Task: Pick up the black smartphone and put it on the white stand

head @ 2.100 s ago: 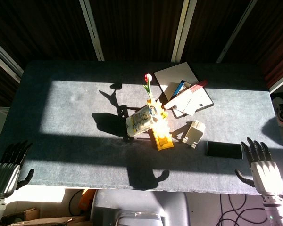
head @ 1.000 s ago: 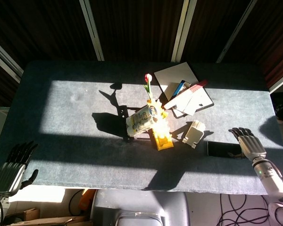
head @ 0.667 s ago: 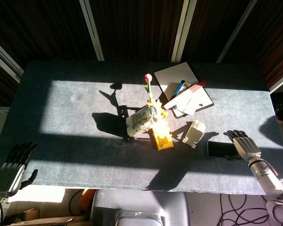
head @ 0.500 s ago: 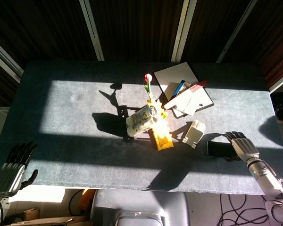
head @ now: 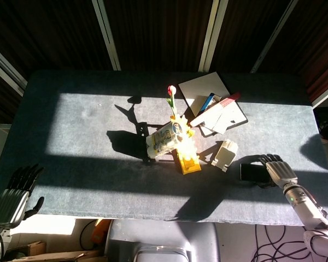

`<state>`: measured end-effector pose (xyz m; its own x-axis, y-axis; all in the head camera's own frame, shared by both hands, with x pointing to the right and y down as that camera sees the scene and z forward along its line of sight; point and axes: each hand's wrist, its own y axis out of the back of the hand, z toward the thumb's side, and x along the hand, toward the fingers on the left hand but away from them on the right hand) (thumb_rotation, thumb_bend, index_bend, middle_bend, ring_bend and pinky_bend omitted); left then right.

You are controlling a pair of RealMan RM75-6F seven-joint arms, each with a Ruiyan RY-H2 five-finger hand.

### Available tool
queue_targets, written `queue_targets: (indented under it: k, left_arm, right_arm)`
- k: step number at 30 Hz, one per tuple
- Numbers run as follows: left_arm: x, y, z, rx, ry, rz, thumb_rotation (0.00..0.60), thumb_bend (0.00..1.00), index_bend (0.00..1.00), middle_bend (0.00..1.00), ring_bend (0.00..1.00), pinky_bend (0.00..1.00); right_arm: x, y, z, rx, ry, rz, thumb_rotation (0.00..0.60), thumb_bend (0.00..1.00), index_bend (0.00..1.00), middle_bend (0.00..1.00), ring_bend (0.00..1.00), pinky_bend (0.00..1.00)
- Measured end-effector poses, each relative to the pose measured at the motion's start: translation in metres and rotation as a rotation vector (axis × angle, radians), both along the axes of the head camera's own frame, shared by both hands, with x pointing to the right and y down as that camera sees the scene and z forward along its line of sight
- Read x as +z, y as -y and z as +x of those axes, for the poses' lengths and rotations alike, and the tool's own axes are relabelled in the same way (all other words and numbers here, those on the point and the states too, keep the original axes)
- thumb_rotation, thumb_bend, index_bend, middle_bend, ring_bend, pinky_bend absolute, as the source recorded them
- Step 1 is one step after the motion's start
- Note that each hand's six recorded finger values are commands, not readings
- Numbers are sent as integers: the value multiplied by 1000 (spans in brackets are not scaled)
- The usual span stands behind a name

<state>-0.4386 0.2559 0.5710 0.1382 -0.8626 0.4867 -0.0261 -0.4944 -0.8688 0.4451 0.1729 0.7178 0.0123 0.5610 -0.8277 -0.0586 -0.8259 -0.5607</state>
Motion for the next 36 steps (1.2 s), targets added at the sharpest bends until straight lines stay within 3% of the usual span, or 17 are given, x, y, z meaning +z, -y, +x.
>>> queue_targets:
  k: [14, 36]
  left_arm:
    - [-1, -1, 0, 2, -2, 2, 600, 371, 0, 19, 9, 63]
    - [-1, -2, 1, 9, -6, 1, 600, 371, 0, 19, 10, 63]
  right_arm:
    - [2, -2, -4, -10, 2, -1, 600, 373, 347, 214, 44, 10]
    - [1, -4, -5, -37, -26, 36, 600, 370, 709, 483, 247, 120]
